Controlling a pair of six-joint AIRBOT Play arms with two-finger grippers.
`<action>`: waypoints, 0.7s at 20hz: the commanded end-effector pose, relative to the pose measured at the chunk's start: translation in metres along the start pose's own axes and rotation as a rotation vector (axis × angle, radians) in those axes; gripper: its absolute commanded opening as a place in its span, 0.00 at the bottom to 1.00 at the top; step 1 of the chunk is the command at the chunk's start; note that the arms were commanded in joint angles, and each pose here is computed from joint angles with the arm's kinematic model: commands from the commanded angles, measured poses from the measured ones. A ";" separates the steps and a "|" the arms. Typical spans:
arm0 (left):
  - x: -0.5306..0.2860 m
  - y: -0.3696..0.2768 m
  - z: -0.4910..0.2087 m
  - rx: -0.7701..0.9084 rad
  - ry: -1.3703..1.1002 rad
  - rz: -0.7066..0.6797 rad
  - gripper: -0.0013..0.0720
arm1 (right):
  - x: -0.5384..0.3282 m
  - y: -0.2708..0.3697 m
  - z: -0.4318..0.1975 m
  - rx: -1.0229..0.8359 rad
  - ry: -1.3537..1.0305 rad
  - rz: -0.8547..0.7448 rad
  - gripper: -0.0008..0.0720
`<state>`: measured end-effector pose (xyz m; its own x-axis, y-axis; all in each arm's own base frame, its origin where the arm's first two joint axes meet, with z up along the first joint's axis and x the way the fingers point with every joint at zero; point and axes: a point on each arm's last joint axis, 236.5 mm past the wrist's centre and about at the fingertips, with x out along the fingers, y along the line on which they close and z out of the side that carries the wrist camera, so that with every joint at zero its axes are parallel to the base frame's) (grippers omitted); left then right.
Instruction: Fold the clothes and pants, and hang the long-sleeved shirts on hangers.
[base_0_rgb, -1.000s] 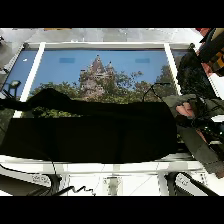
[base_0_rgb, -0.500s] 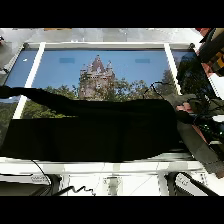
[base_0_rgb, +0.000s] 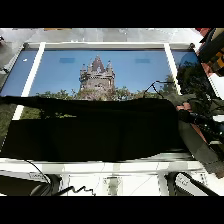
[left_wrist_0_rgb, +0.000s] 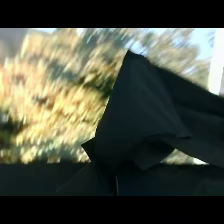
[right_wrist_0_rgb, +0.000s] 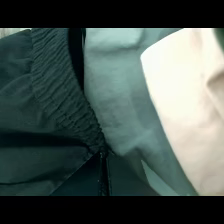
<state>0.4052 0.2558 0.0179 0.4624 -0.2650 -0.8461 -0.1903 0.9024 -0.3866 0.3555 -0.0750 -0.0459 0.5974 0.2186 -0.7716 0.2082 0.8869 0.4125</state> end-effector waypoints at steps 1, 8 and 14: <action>0.034 0.040 -0.047 -0.193 0.203 0.104 0.03 | 0.001 -0.003 0.002 0.001 -0.008 -0.010 0.04; 0.040 0.079 -0.019 -0.156 0.103 0.321 0.03 | -0.002 -0.032 0.026 0.033 -0.111 -0.130 0.04; -0.009 0.044 0.095 -0.162 -0.384 0.290 0.03 | -0.002 -0.029 0.025 0.041 -0.107 -0.118 0.04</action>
<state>0.4296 0.3153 -0.0160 0.4357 0.0562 -0.8983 -0.4529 0.8762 -0.1649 0.3658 -0.1077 -0.0459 0.6376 0.0811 -0.7661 0.3001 0.8897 0.3440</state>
